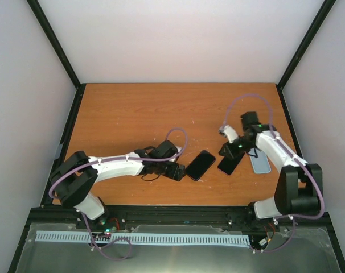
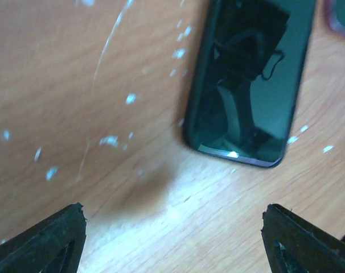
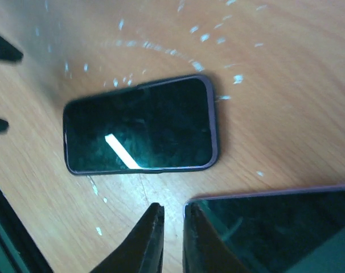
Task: Take the phone out of the phone case
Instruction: Adjust the phone at the center of the board.
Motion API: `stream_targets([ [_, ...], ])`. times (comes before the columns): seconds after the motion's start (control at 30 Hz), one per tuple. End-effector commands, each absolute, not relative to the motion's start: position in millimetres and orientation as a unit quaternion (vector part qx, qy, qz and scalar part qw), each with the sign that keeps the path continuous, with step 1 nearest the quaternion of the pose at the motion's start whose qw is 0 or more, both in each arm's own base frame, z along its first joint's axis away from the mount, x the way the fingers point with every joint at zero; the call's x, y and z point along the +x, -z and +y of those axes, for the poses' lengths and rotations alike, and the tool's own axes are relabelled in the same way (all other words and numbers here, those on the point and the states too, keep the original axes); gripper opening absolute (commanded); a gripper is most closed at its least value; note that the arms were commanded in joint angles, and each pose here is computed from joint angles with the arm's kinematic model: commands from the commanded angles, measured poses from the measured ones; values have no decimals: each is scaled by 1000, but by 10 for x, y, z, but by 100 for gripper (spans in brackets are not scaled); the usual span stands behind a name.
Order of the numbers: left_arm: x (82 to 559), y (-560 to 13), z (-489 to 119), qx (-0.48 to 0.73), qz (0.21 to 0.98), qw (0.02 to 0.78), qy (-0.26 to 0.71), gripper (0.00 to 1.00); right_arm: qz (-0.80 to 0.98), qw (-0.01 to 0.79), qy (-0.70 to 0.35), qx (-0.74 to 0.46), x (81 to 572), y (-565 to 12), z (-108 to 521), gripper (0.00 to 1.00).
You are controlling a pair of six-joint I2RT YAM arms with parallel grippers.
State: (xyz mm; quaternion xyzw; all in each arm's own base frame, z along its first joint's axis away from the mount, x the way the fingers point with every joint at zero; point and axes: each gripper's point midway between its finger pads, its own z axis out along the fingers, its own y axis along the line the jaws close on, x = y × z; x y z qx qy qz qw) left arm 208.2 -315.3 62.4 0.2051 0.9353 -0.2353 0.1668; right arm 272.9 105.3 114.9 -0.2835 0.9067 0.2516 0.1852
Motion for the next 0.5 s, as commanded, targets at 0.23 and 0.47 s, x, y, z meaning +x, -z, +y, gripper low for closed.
stream_targets([
  [0.23, 2114, -717, -3039, 177, 929, 204, 254, 85, 912, 53, -115, -390, 2576, -398, 1314, 5],
  [0.47, 2132, -863, -2899, 155, 927, 232, 249, 86, 910, 19, -98, -401, 2615, -142, 1409, 4],
])
